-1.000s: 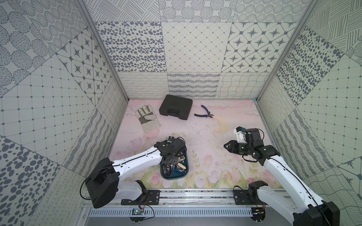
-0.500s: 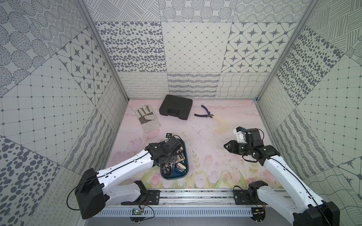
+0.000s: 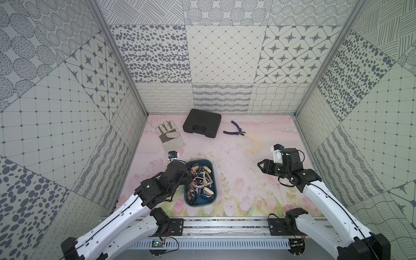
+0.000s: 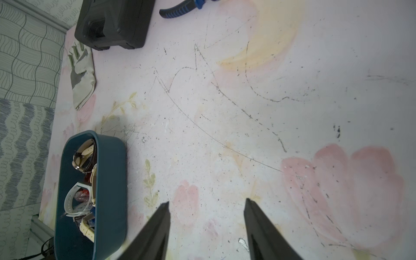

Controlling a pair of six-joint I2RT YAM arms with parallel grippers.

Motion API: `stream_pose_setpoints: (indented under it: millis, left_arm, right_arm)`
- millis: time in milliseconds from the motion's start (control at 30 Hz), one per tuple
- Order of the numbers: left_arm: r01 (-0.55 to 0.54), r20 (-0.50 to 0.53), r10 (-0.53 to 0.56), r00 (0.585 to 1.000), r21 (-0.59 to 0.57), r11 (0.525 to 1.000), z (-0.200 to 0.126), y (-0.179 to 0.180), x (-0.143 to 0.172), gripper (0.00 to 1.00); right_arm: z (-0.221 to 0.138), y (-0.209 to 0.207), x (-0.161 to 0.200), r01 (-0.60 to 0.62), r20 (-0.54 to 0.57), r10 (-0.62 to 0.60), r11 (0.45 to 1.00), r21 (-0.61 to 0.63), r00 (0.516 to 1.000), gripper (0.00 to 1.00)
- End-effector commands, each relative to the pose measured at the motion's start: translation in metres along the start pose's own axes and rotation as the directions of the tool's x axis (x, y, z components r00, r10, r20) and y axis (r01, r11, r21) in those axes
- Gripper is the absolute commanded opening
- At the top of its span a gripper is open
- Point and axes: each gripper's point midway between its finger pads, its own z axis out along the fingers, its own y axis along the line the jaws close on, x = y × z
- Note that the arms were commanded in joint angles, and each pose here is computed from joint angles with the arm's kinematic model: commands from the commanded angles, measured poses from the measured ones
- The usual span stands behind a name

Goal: Put the watch into the storage box
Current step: Place the watch in the storage box, then reset both arms

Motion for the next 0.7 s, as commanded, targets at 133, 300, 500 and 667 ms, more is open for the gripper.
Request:
stream_pose_setpoints:
  millis: [133,300,500,667]
  left_arm:
    - [0.191,0.24,-0.163,0.957,-0.099,0.977,0.011,0.045,-0.05,0.98]
    - [0.266,0.366,-0.19,0.911,-0.17,0.949,0.037,0.076,-0.076,0.98]
    - [0.222,0.536,-0.029,0.844,-0.299,0.928,0.055,0.11,-0.095,0.98]
    - [0.135,0.574,0.092,0.814,-0.341,0.93,0.064,0.122,-0.094,0.98]
  right_arm:
    - [-0.003,-0.024,-0.052,0.057,0.256,-0.099,0.984,0.168,0.962,0.93]
    - [-0.015,-0.058,-0.082,0.057,0.382,-0.22,0.917,0.395,0.898,1.0]
    - [-0.013,-0.079,-0.104,0.031,0.464,-0.316,0.85,0.525,0.828,0.99]
    - [-0.001,-0.078,-0.105,0.098,0.56,-0.417,0.854,0.511,0.716,0.99]
